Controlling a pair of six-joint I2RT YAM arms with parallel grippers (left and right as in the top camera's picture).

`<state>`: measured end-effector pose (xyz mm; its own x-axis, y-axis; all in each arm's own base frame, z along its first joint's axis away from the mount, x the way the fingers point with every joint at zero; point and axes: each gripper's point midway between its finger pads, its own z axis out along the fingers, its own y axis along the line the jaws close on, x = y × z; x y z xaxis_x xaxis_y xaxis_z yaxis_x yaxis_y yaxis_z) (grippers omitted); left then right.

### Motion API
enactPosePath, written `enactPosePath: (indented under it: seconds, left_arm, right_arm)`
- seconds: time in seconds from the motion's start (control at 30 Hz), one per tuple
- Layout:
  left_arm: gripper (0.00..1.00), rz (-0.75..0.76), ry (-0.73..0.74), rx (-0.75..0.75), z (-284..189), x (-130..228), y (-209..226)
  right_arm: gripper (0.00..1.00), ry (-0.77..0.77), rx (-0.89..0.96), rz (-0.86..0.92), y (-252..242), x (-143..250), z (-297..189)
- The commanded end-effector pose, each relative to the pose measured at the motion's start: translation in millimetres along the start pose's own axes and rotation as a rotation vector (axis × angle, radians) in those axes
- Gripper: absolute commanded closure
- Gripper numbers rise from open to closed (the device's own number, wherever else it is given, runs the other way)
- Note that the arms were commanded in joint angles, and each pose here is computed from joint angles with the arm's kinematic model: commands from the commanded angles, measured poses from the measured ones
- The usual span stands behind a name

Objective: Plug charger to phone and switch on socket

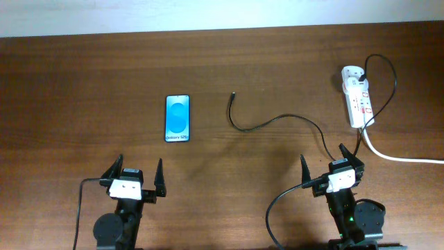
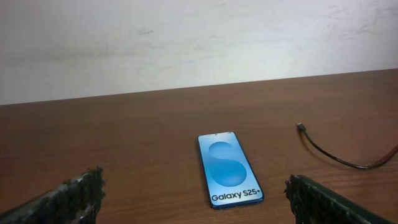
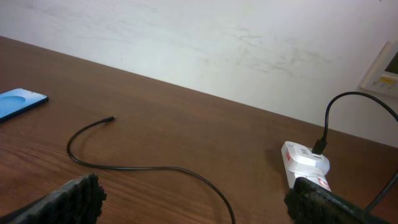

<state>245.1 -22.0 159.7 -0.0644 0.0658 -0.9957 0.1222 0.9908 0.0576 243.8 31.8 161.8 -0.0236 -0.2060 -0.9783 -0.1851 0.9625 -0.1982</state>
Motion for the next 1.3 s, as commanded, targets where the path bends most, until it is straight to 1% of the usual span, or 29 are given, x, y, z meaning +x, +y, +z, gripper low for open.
enactPosePath:
  seconds: [0.0, 0.07, 0.1, 0.23, 0.27, 0.3, 0.33, 0.37, 0.4, 0.43, 0.57, 0.67, 0.73, 0.8, 0.93, 1.0, 1.03, 1.07, 1.1, 1.17, 1.2, 1.27]
  left_arm:
    - [0.01, 0.019, 0.0, -0.016, -0.1, 1.5, 2.7]
    - [0.01, 0.065, 0.0, -0.105, -1.0, 0.1, 18.1]
    - [0.01, 0.064, 0.018, -0.104, -1.0, 4.8, 17.8]
    - [0.01, 0.064, 0.017, -0.103, -1.0, 4.5, 17.7]
    - [0.01, 0.065, 0.017, -0.116, -1.3, 4.2, 20.0]
    - [0.01, 0.065, 0.014, -0.168, -2.5, 2.9, 28.8]
    - [0.01, 0.064, -0.001, -0.156, -2.2, -0.6, 26.8]
    - [0.01, 0.065, -0.008, -0.109, -1.1, -1.9, 18.7]
    - [0.01, 0.067, -0.027, -0.027, -0.3, -5.5, 4.7]
    - [0.01, 0.069, -0.047, 0.011, -0.4, -9.9, -2.0]
    - [0.01, 0.073, -0.08, 0.041, -2.9, -31.7, -6.5]
    - [0.01, 0.068, -0.037, 0.081, 3.0, -51.2, -10.7]
    - [0.01, 0.059, 0.016, 0.127, 13.7, -63.9, -15.6]
    - [0.01, 0.033, 0.148, 0.189, 36.5, -72.2, -21.3]
    - [0.01, -0.01, 0.37, 0.218, 83.4, -73.7, -18.6]
    - [0.01, -0.043, 0.51, 0.251, 110.2, -66.6, -20.3]
    - [0.01, -0.065, 0.617, 0.261, 125.9, -59.9, -19.7]
    - [0.01, -0.08, 0.7, 0.272, 131.4, -51.0, -21.8]
    - [0.01, -0.103, 0.822, 0.286, 132.4, -31.6, -25.3]
    - [0.01, -0.168, 1.001, 0.34, 114.6, 4.4, -37.1]
    - [0.01, -0.199, 1.034, 0.379, 109.3, 9.7, -44.5]
    - [0.01, -0.244, 1.025, 0.449, 106.4, 4.7, -56.9]
  right_arm:
    - [0.02, 0.003, -0.003, 0.008, 1.5, 2.4, 0.1]
    - [0.02, 0.003, -0.003, 0.008, 1.5, 2.4, 0.1]
    - [0.02, 0.003, -0.003, 0.008, 1.5, 2.4, 0.1]
    - [0.02, 0.003, -0.003, 0.008, 1.5, 2.4, 0.1]
    - [0.02, 0.003, -0.003, 0.008, 1.5, 2.4, 0.1]
    - [0.02, 0.003, -0.003, 0.008, 1.5, 2.4, 0.1]
    - [0.02, 0.003, -0.003, 0.008, 1.5, 2.4, 0.1]
    - [0.02, 0.003, -0.003, 0.008, 1.5, 2.4, 0.1]
    - [0.02, 0.003, -0.003, 0.008, 1.5, 2.4, 0.1]
    - [0.02, 0.003, -0.003, 0.008, 1.5, 2.4, 0.1]
    - [0.02, 0.003, -0.003, 0.008, 1.5, 2.4, 0.1]
    - [0.02, 0.003, -0.003, 0.008, 1.5, 2.4, 0.1]
    - [0.02, 0.003, -0.003, 0.008, 1.4, 2.3, 0.1]
    - [0.02, 0.003, -0.003, 0.008, 1.4, 2.3, 0.1]
    - [0.02, 0.003, -0.003, 0.008, 1.5, 2.4, 0.1]
    - [0.02, 0.003, -0.003, 0.008, 1.4, 2.3, 0.1]
    - [0.02, 0.003, -0.003, 0.008, 1.5, 2.4, 0.1]
    - [0.02, 0.003, -0.003, 0.008, 1.5, 2.4, 0.1]
    - [0.02, 0.003, -0.003, 0.008, 1.5, 2.4, 0.1]
    - [0.02, 0.003, -0.003, 0.008, 1.5, 2.4, 0.1]
    - [0.02, 0.003, -0.003, 0.008, 1.5, 2.4, 0.1]
    - [0.02, 0.003, -0.003, 0.008, 1.5, 2.4, 0.1]
